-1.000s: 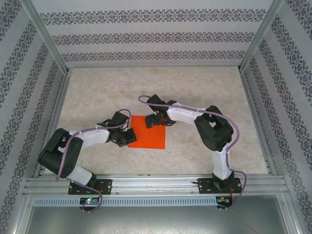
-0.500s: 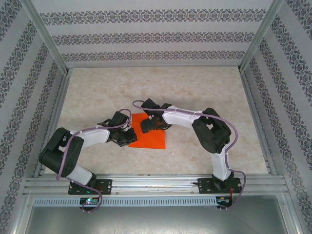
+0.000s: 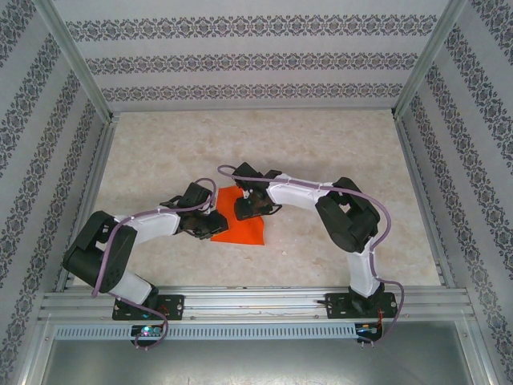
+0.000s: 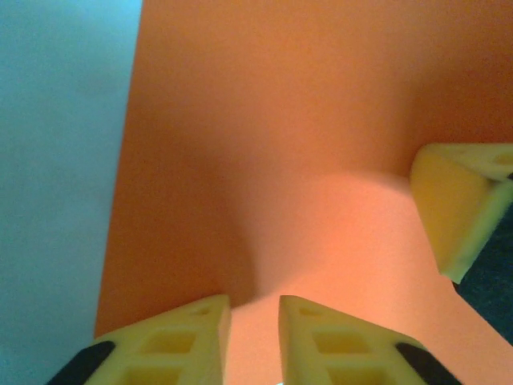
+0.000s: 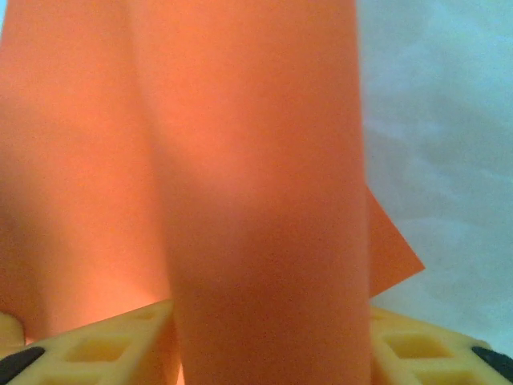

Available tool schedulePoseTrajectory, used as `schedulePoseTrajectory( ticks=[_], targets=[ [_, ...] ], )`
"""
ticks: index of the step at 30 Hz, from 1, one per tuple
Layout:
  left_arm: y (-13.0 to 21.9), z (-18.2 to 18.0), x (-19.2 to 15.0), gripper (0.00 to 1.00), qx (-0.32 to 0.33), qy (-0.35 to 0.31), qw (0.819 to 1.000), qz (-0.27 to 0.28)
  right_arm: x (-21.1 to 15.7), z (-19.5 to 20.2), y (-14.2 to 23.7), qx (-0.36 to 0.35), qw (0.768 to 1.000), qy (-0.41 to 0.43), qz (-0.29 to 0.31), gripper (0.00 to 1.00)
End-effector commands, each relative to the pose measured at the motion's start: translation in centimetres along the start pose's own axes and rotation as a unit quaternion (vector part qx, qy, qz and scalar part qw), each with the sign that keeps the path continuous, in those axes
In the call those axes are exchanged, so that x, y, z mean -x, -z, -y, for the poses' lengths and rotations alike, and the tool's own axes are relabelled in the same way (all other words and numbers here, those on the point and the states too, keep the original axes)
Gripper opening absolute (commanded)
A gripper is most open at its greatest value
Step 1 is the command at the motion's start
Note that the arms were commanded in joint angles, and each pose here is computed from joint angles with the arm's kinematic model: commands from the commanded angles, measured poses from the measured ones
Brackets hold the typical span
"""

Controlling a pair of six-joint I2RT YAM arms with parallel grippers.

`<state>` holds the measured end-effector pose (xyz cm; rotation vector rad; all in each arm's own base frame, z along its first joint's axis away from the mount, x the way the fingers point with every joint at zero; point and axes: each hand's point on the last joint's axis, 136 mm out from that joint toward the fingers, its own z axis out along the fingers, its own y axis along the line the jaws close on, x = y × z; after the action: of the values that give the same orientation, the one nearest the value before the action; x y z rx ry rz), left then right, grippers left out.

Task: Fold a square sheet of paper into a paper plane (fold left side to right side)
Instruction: Pick up the square sheet of paper from the center of the table, then place a square sheet of paper at the center of the table.

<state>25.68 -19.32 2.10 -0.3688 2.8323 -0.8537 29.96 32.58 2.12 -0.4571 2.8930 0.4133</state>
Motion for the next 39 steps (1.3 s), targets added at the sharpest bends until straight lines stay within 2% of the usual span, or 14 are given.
schedulePoseTrajectory(
  ticks=[1, 5, 11, 14, 18, 21, 26, 33, 39],
  targets=[
    [0.9, -0.3, 0.7, 0.32, 0.002, 0.002, 1.0, 0.029, 0.0, -0.8, 0.9, 0.046, 0.999, -0.014, -0.005, 0.42],
    [3.1, 0.4, 1.9, 0.44, -0.021, -0.006, 0.998, 0.066, 0.3, -1.3, 2.1, 0.095, 0.995, -0.023, 0.004, 0.33],
    [8.1, 2.3, 3.9, 0.7, -0.102, -0.049, 0.984, 0.137, 1.2, -2.1, 5.8, 0.188, 0.981, -0.011, 0.048, 0.25],
    [11.2, 4.8, 4.2, 0.8, -0.166, -0.114, 0.964, 0.171, 1.1, -2.4, 8.4, 0.231, 0.97, 0.022, 0.069, 0.24],
    [15.3, 8.6, 3.8, 0.93, -0.239, -0.197, 0.926, 0.213, 0.6, -2.6, 12.6, 0.301, 0.946, 0.064, 0.1, 0.22],
    [17.9, 11.3, 3.2, 0.96, -0.295, -0.25, 0.892, 0.232, -0.2, -2.6, 16.2, 0.346, 0.925, 0.095, 0.123, 0.2],
    [20.4, 13.9, 2.8, 1.0, -0.331, -0.307, 0.858, 0.246, -1.5, -2.5, 22.1, 0.402, 0.891, 0.128, 0.168, 0.18],
    [22.0, 16.8, 2.0, 1.0, -0.384, -0.361, 0.825, 0.204, -3.2, -3.3, 27.1, 0.442, 0.861, 0.16, 0.194, 0.17],
    [22.0, 18.5, 1.2, 0.99, -0.423, -0.375, 0.809, 0.161, -3.3, -4.0, 28.1, 0.449, 0.855, 0.17, 0.196, 0.17]
  ],
)
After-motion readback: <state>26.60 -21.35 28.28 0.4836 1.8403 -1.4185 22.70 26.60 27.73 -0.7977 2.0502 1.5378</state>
